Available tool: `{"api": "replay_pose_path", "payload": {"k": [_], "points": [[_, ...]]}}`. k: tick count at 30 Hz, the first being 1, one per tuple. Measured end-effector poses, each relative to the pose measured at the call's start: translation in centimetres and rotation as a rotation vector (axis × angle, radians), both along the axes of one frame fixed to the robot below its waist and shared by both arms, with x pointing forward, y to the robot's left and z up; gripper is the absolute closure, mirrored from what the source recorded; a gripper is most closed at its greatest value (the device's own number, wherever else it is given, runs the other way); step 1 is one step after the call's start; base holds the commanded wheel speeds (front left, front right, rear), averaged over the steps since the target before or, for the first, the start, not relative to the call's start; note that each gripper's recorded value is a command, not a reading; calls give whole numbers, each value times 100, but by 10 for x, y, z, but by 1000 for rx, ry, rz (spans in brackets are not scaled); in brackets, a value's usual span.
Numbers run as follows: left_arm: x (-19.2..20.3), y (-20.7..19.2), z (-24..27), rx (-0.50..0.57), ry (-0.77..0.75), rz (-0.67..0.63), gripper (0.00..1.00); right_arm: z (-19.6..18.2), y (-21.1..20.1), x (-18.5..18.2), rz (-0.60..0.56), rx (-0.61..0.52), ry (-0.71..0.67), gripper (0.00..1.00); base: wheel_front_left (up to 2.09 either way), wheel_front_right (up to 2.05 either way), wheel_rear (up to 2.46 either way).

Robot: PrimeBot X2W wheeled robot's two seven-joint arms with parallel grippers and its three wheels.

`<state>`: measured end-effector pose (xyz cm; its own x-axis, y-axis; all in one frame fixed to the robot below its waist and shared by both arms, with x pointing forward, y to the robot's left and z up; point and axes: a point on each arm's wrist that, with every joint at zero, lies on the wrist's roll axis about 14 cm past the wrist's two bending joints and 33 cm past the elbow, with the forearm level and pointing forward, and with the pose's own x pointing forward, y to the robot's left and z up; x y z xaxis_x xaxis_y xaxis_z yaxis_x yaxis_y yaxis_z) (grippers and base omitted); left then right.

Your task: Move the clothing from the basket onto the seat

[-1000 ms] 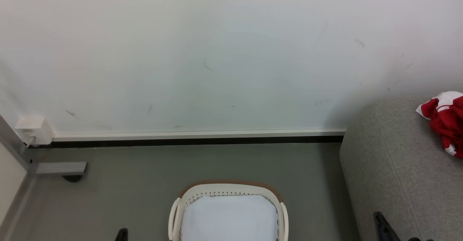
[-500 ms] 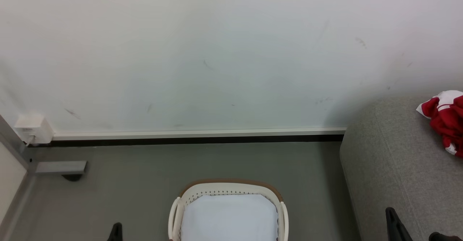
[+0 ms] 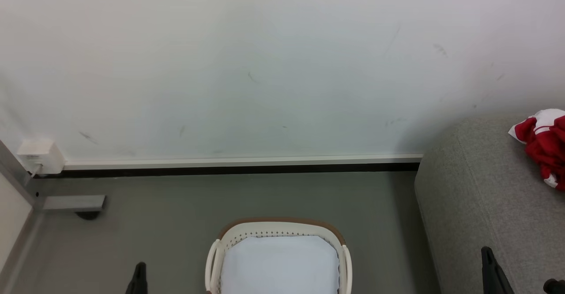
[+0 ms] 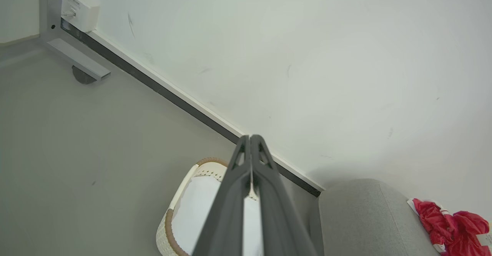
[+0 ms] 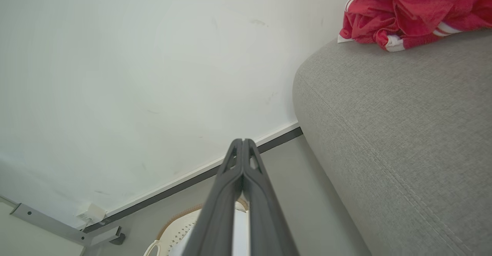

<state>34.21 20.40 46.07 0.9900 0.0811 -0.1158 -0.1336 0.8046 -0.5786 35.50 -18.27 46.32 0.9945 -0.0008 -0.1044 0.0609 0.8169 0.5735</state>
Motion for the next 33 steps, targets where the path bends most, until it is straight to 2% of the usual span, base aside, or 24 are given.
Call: {"api": "replay_pose_path", "payload": {"k": [33], "points": [[20,-1,14,-421,-39,25,100,13,-9,14,-61,424,-12,100,0,0,0]]}}
